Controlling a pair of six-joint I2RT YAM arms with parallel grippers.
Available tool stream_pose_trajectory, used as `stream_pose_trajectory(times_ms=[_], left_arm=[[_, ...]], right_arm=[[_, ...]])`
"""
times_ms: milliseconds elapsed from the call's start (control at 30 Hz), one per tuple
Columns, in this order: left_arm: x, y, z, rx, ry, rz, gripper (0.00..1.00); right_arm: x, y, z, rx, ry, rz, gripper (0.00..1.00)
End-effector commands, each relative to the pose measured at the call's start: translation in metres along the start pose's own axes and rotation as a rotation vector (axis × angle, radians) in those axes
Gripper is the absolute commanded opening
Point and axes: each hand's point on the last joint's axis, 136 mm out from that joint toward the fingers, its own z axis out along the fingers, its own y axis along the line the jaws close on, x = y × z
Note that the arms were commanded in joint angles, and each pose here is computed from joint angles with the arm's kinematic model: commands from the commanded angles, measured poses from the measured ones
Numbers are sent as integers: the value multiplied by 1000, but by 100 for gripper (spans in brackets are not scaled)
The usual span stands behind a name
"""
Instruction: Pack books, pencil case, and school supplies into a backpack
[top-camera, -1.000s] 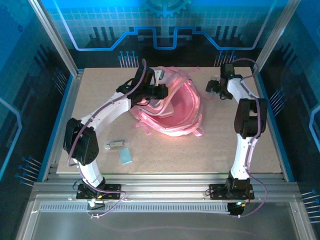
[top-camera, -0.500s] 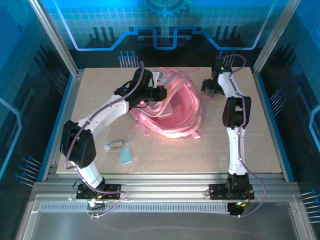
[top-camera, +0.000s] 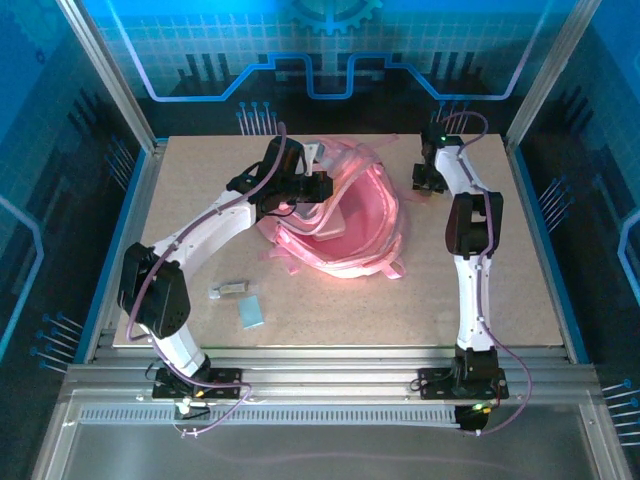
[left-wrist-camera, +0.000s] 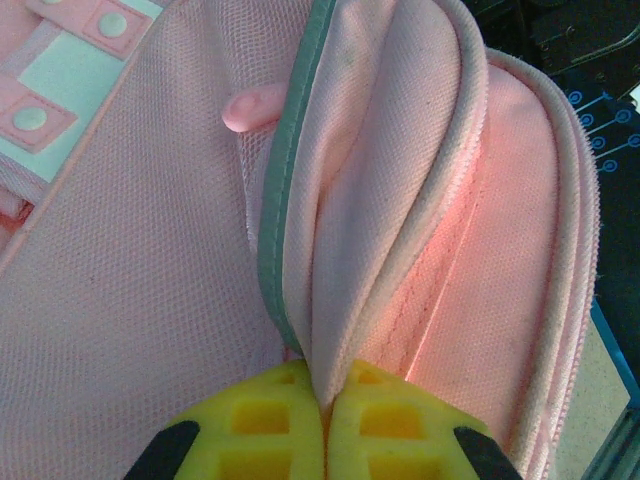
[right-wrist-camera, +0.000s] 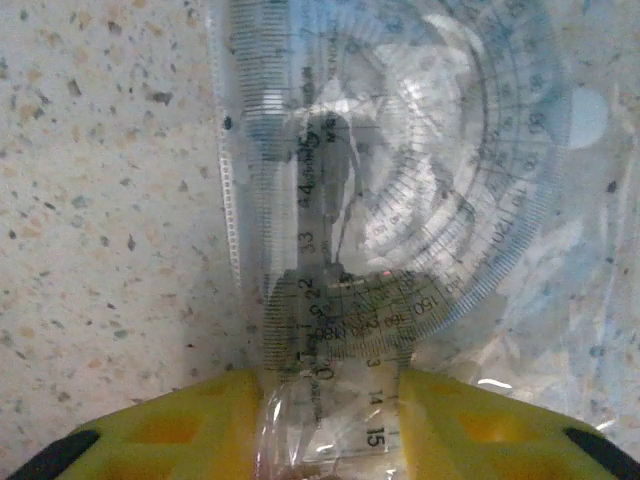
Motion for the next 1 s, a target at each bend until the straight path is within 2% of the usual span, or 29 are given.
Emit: stream_pose_trajectory(times_ms=[0, 233, 400, 567, 767, 967], left_arm=[[-31, -30, -34, 86, -109, 21, 0], [-33, -31, -37, 87, -118, 27, 0], [-32, -30, -37, 86, -114, 25, 0], [-32, -31, -38, 87, -117, 26, 0], [-34, -25, -36, 61, -130, 33, 0], [-39, -16, -30, 28, -143, 40, 0]], right_arm=[[-6, -13, -29, 12, -24, 6, 31], [-5, -20, -45, -1, -44, 6, 17], [4, -27, -43, -12, -40, 18, 0], [9, -34, -49, -7, -48, 18, 0], [17, -29, -94, -86, -115, 10, 0], [54, -23, -150, -224, -179, 31, 0]])
